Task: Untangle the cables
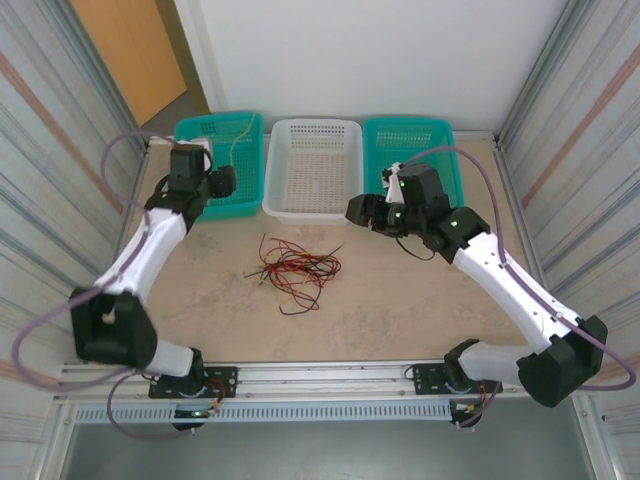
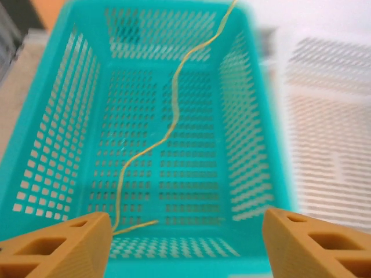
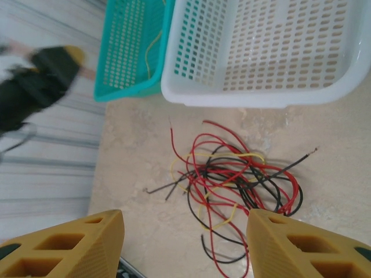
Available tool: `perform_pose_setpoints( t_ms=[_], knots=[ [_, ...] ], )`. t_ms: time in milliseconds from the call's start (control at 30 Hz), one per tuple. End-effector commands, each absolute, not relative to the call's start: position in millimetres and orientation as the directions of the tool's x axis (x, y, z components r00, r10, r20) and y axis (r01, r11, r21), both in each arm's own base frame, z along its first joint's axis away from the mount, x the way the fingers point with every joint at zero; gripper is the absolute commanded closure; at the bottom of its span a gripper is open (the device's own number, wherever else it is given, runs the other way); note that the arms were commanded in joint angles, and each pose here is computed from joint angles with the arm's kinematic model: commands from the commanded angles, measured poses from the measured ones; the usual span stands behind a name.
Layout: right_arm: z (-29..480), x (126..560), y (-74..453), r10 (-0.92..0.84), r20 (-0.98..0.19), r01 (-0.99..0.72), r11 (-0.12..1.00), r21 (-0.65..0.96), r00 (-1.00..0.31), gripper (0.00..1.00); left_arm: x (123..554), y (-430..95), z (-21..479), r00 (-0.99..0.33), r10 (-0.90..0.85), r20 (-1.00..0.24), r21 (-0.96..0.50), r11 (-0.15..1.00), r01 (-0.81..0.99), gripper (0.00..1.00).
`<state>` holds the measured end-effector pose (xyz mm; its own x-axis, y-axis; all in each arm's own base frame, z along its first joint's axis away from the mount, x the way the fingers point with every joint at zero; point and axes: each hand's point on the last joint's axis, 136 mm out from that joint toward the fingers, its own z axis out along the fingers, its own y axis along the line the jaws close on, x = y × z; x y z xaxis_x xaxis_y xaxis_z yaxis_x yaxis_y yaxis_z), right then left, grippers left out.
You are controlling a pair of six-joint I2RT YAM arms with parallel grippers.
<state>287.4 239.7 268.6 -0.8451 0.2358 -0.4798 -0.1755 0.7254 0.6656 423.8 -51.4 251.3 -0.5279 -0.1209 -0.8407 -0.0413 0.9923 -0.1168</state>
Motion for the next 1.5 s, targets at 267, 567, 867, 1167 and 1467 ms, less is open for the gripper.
perform_pose_setpoints(
  t_ms=[267, 567, 867, 1167, 1467],
  knots=[
    [204, 282, 213, 0.168, -0.665, 0.104, 0.985, 0.134, -0.728, 0.09, 249, -152, 169, -0.812, -0.111, -0.573, -0.427, 0.886, 0.181, 0.38],
    [147, 261, 308, -0.001, -0.577, -0.144, 0.969, 0.201, -0.816, 0.23, 209, -148, 128, -0.868, -0.228, -0.442, -0.508, 0.861, 0.032, 0.38],
    [98, 228, 351, -0.054, -0.381, -0.18, 0.936, 0.303, -0.923, 0.46, 215, -123, 101, -0.876, -0.287, -0.387, -0.41, 0.905, -0.115, 0.61],
    [115, 245, 363, -0.076, -0.382, -0.22, 0.911, 0.35, -0.921, 0.78, 241, -86, 82, -0.812, -0.479, -0.334, -0.41, 0.849, -0.332, 0.78],
    [112, 259, 360, -0.052, -0.349, -0.19, 0.907, 0.375, -0.936, 0.82, 281, -97, 81, -0.836, -0.439, -0.328, -0.441, 0.854, -0.275, 0.55]
  ],
)
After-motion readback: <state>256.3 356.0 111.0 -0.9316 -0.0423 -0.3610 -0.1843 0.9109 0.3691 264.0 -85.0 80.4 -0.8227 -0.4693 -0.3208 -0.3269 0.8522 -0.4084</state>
